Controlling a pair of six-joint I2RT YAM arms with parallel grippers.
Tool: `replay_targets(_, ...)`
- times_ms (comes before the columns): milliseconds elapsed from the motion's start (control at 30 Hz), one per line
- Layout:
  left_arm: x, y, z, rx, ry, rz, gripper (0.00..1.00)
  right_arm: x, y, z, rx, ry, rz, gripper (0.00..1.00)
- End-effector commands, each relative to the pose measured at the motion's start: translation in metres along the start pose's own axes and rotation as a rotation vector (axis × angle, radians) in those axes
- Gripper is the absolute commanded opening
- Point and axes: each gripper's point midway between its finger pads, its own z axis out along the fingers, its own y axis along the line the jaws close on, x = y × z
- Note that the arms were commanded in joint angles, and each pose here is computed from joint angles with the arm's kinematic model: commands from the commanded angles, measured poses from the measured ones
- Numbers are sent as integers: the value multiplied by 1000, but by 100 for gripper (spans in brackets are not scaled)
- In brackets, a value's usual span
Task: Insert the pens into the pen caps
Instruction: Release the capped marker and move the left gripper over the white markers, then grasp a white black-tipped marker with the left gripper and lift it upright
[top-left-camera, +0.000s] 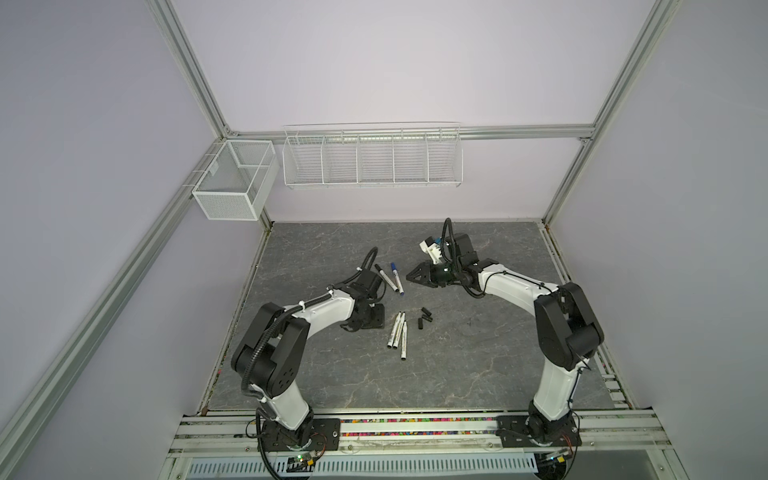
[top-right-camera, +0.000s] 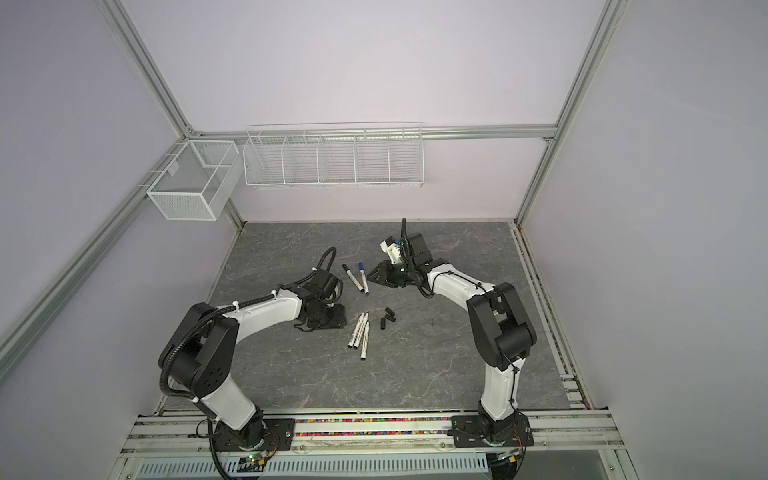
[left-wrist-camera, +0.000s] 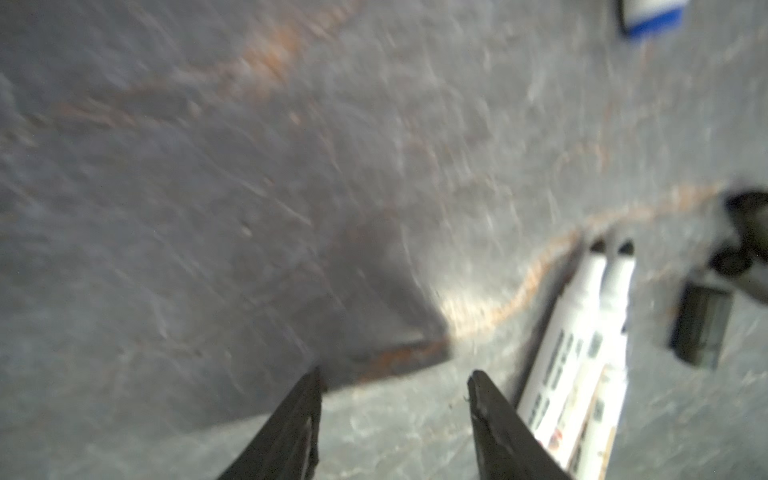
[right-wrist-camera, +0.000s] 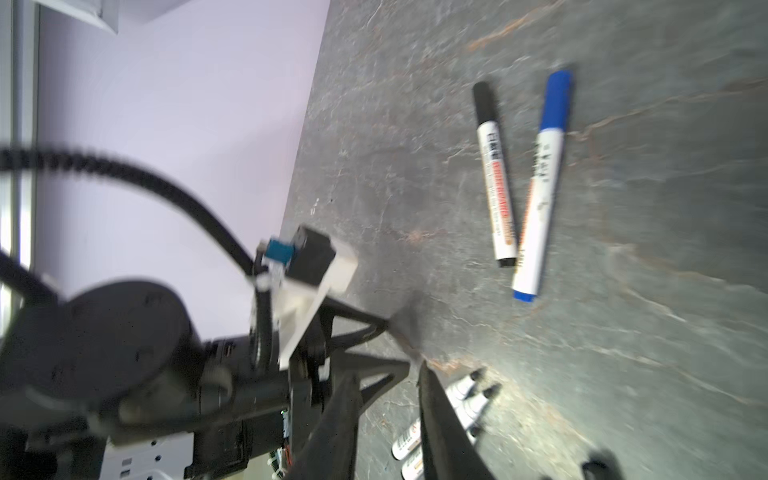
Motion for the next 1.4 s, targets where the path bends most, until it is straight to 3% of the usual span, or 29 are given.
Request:
replay_targets(0,24,0,-6,-66,13,126,56,0,-15,-13,98,-31,-28,29)
replay_targets(100,23,-18,-10,-24,-23,162,56,1,-13,-18,110,-25,-37,29)
replay_targets(400,10,-26,-13,-20,-44,191,55,16,-16,-25,126,3,-55,29)
replay_targets(567,8,-40,-25,64,-84,212,55,17,-16,-25,128,4,-61,29)
replay_targets(833,11,-34,-11,31,-54,191,53,17,-17,-24,120,6,-61,29)
replay_targets(1200,18,-22,6,-33,-2,177,45,19,-17,-25,123,7,-70,29)
replay_targets(1367,27,-7,13,-106,41,165,31,20,-19,-24,128,8,-66,29)
